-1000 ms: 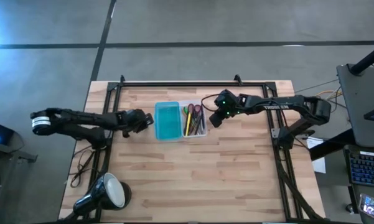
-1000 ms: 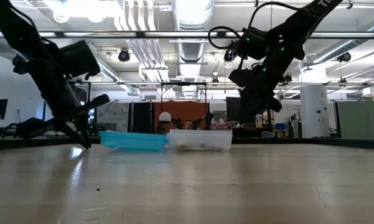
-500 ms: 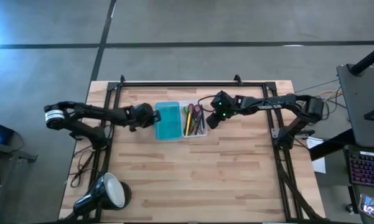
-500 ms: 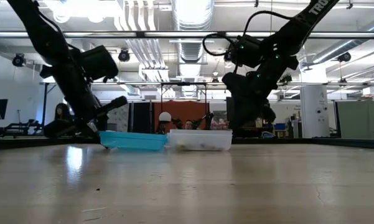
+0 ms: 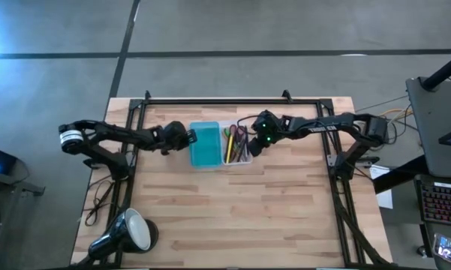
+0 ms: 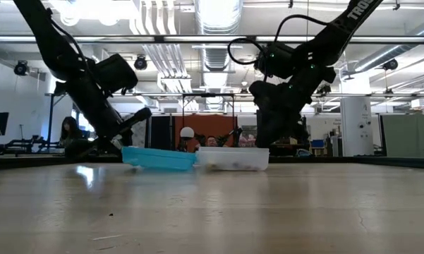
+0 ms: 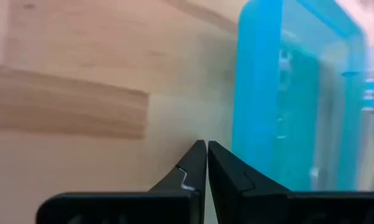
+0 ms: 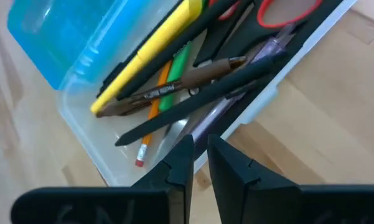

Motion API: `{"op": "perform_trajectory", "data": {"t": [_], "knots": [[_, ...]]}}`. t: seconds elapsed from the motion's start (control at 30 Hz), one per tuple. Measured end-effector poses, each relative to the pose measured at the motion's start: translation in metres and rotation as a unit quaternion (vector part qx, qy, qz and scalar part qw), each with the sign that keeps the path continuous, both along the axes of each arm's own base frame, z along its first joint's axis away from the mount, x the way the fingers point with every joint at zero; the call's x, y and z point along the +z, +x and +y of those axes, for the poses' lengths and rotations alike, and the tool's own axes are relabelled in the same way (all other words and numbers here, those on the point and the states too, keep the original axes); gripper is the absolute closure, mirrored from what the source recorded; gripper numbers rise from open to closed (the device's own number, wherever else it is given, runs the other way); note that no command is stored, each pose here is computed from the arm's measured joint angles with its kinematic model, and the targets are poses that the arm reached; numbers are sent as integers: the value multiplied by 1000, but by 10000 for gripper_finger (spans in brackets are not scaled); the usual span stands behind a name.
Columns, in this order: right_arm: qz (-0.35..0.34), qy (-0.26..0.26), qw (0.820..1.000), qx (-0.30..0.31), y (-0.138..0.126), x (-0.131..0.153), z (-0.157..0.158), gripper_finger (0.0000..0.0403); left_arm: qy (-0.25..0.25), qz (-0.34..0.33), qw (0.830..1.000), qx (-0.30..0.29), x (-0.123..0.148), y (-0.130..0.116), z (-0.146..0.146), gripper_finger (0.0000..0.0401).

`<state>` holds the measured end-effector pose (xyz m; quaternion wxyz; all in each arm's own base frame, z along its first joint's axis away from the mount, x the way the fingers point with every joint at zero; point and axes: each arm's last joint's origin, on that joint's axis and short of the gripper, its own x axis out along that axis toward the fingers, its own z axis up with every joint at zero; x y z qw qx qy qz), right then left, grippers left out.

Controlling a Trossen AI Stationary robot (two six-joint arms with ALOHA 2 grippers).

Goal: Pick & place school supplies into a supply box
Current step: Close the blue supply box

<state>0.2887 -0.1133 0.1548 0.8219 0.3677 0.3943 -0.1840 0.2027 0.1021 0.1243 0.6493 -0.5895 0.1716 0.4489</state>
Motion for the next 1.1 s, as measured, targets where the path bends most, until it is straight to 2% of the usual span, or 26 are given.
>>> {"op": "perform_trajectory", "data": {"t": [0.27, 0.37, 0.6, 0.67, 0.73, 0.87, 0.97, 1.1], "knots": [[8, -16, 1000, 6, 0, -2, -1, 360, 22, -44, 999, 4, 15, 11, 7, 401], [18, -17, 1000, 6, -1, -5, -1, 360, 38, -80, 996, -14, 31, 22, 11, 401], [17, -22, 1000, 7, -1, -5, -2, 360, 98, -108, 988, -43, 68, 43, 24, 401], [20, -26, 999, 4, -1, -6, -2, 360, 108, -97, 988, -52, 74, 45, 27, 401], [22, -27, 999, 5, -1, -6, -2, 360, 108, -57, 990, -67, 76, 43, 29, 401], [31, -63, 997, 19, -8, 6, 0, 360, 70, 39, 993, -85, 62, 30, 26, 401], [50, -117, 992, 2, -21, 27, -1, 360, 57, 59, 993, -81, 49, 22, 24, 401], [68, -121, 990, -33, -40, 35, -9, 360, 44, 68, 994, -71, 29, 14, 22, 401]]}}
